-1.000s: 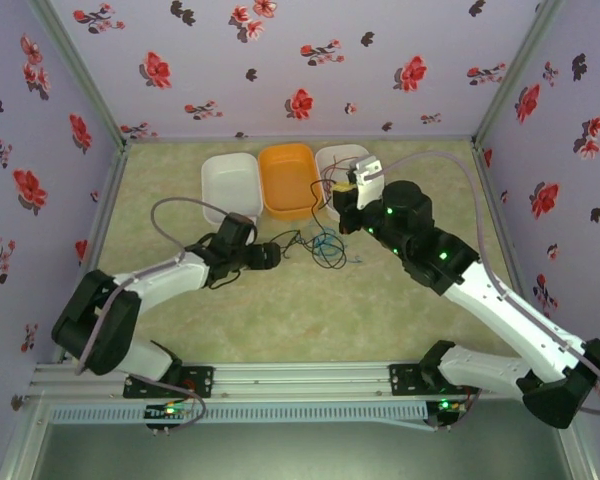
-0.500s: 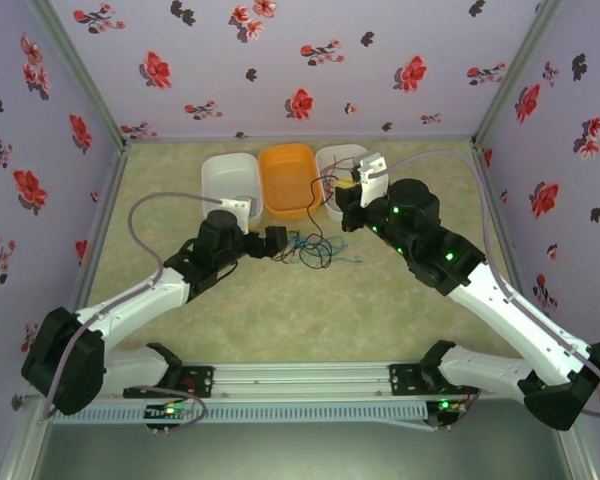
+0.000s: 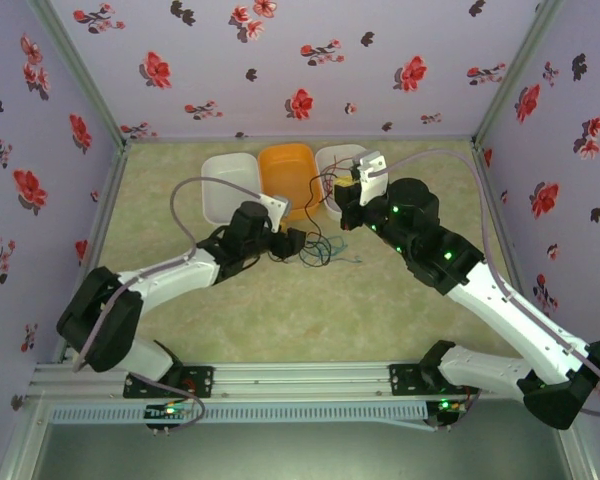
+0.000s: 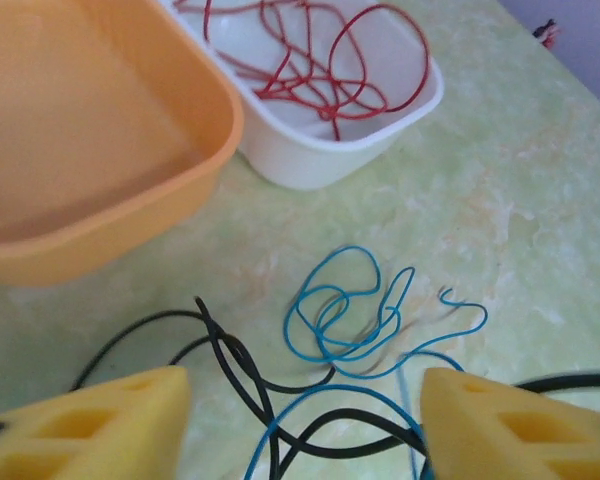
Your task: Untangle the cables
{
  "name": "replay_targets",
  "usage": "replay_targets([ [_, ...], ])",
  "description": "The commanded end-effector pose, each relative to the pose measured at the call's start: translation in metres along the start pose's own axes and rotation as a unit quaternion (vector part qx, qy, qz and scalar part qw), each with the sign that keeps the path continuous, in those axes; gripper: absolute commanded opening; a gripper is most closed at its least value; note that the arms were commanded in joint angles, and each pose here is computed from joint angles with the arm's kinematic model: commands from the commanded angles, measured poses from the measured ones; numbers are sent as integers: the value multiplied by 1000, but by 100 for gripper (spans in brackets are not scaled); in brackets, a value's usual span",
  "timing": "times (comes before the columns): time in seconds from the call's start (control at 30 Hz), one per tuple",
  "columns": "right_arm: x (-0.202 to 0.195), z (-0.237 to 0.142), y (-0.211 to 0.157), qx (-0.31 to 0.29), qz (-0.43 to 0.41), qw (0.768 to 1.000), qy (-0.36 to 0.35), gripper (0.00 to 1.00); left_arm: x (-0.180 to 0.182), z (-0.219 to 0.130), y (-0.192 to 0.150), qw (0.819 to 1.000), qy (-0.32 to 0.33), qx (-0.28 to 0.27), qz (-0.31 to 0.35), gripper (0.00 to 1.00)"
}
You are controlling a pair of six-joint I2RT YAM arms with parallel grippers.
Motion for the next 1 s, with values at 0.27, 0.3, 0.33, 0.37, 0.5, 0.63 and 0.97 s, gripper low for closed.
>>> replay_targets([
  [0.27, -2, -12, 36, -46, -3, 999, -20, 0, 2, 17, -42, 998, -13, 67, -12, 27],
  [0.3, -3, -14, 40, -50, -5, 998, -22, 0, 3, 18, -47, 997, -11, 73, -16, 25],
  [0.33, -3, -15, 42, -53, -7, 998, -24, 0, 4, 18, -50, 997, -11, 74, -19, 22],
  [0.37, -3, -17, 47, -57, -9, 998, -25, 0, 5, 20, -54, 997, -10, 77, -21, 19],
  [0.5, -5, -28, 62, -74, -18, 997, -34, 0, 8, 25, -63, 996, -6, 87, -30, 13],
  [0.63, -5, -34, 68, -72, -33, 996, -35, 0, 12, 21, -56, 997, -3, 65, -41, 17],
  [0.97, 3, -35, 55, -62, -57, 996, -5, 0, 13, -45, 0, 996, -8, -82, 31, 56],
])
Point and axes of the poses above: each hand's point on the last joint's axis, 136 mm out from that joint toward the fingers, its own z axis out along the fingers, its own x axis along the line the jaws close on, y = z × x, the point moved 2 cm from there along -z, back along the fingers, and after that the axes turned 4 degrees about z, right-handed, at the moved point
